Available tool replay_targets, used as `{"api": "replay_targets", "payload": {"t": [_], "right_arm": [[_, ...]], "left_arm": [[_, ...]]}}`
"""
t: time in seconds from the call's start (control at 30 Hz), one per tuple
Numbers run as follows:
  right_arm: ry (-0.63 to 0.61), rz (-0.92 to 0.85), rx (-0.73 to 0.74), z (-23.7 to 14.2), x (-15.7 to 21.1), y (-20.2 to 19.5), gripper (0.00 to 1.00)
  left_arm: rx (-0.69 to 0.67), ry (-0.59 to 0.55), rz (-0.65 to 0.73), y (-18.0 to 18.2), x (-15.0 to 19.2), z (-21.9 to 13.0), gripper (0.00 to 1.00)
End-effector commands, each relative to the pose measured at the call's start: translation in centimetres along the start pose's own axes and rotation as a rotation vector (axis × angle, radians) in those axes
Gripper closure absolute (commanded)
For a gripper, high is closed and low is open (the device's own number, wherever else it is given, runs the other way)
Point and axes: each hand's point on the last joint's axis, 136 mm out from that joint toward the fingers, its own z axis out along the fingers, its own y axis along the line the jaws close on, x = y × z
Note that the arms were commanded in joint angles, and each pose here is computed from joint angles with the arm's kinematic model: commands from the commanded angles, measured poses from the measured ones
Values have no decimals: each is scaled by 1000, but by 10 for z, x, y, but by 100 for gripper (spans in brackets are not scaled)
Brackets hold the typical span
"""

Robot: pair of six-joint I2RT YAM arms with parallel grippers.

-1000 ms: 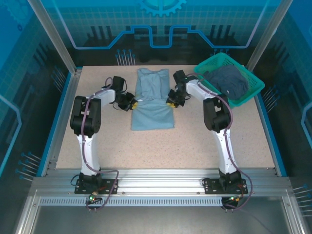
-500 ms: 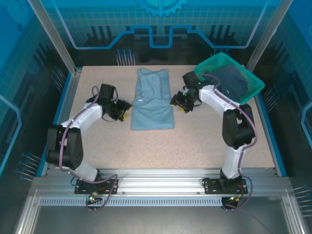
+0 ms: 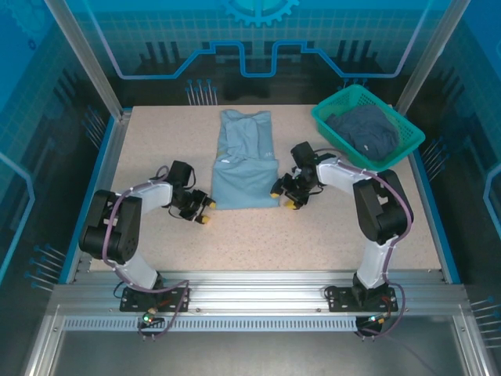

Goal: Fold and stack the t-shirts

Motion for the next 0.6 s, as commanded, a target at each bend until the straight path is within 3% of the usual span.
{"api": "replay_targets", "payload": {"t": [0.0,0.1,0.33,0.5,0.57], "right_arm": [[42,15,8,15,10,1,44],[43,16,1,21,10,5,46],[24,30,73,27,0,0,65],[12,29,102,27,-5,-2,88],[9,31,102,26,-5,-1,94]], "left_arm": [[139,-19,78,-45,-10,11,64],[182,-28,108,-59,-12,8,69],[206,-43,143,-71,-9,-2,74],[174,-87,153,-61,-3,-21,59],[161,-95,150,-55,-2,-24,57]]}}
